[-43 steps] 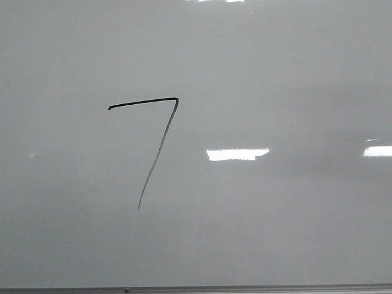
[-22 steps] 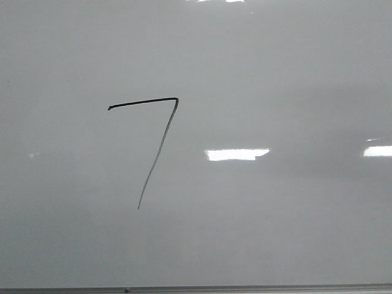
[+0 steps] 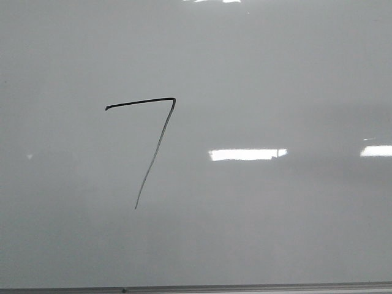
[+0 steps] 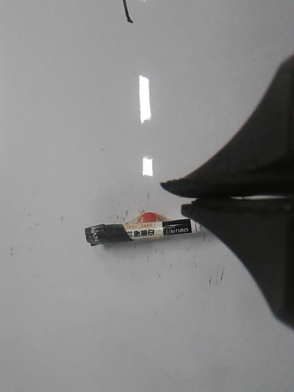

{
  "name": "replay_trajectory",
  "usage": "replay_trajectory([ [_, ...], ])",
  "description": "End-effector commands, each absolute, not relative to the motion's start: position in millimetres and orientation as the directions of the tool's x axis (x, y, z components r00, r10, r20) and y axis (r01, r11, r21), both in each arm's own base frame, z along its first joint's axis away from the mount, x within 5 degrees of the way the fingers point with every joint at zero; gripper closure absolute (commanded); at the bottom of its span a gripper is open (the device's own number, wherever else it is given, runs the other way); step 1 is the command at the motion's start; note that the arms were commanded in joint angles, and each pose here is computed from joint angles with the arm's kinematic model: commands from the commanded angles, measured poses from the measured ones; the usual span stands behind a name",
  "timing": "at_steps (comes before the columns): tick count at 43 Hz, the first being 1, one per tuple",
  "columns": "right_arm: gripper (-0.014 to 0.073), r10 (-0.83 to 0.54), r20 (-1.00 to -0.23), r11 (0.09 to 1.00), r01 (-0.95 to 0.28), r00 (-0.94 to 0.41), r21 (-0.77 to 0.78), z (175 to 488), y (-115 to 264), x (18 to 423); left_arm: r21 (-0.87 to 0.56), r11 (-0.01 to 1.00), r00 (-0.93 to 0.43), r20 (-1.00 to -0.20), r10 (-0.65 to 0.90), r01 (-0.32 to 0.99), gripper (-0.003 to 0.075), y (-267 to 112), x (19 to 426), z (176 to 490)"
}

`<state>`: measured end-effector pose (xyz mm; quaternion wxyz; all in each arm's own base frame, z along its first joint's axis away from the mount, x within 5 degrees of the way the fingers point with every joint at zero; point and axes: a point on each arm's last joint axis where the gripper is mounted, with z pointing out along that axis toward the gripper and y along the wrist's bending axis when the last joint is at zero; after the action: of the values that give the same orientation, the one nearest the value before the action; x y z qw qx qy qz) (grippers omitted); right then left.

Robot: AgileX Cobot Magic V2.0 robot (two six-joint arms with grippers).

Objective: Write number 7 on whiteboard

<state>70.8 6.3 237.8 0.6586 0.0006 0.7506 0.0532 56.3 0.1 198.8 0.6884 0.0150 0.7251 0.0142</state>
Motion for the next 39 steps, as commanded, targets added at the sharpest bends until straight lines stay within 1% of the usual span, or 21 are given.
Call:
replay_trajectory([
  [1,0.0653,0.117,-0.993,0.993,-0.013,-0.012,0.117,236,1,68,0.024,1.0,0.05,-0.998,0.024,0.0,0.0741,0,55,207],
  [12,0.0653,0.109,-0.993,0.994,0.017,-0.039,0.108,197,-1,61,0.024,1.0,0.05,-0.998,0.024,0.0,0.0741,0,55,207],
  [14,0.0653,0.107,-0.993,0.994,0.017,-0.044,0.106,196,-1,59,0.024,1.0,0.05,-0.998,0.024,0.0,0.0741,0,55,207],
  [21,0.0653,0.076,-0.997,0.997,0.012,0.001,0.076,199,-1,55,0.024,1.0,0.05,-0.998,0.024,0.0,0.0741,0,55,207],
  [39,0.0653,0.07,-0.998,0.998,0.012,-0.002,0.069,198,-1,55,0.024,1.0,0.05,-0.998,0.024,0.0,0.0741,0,55,207],
])
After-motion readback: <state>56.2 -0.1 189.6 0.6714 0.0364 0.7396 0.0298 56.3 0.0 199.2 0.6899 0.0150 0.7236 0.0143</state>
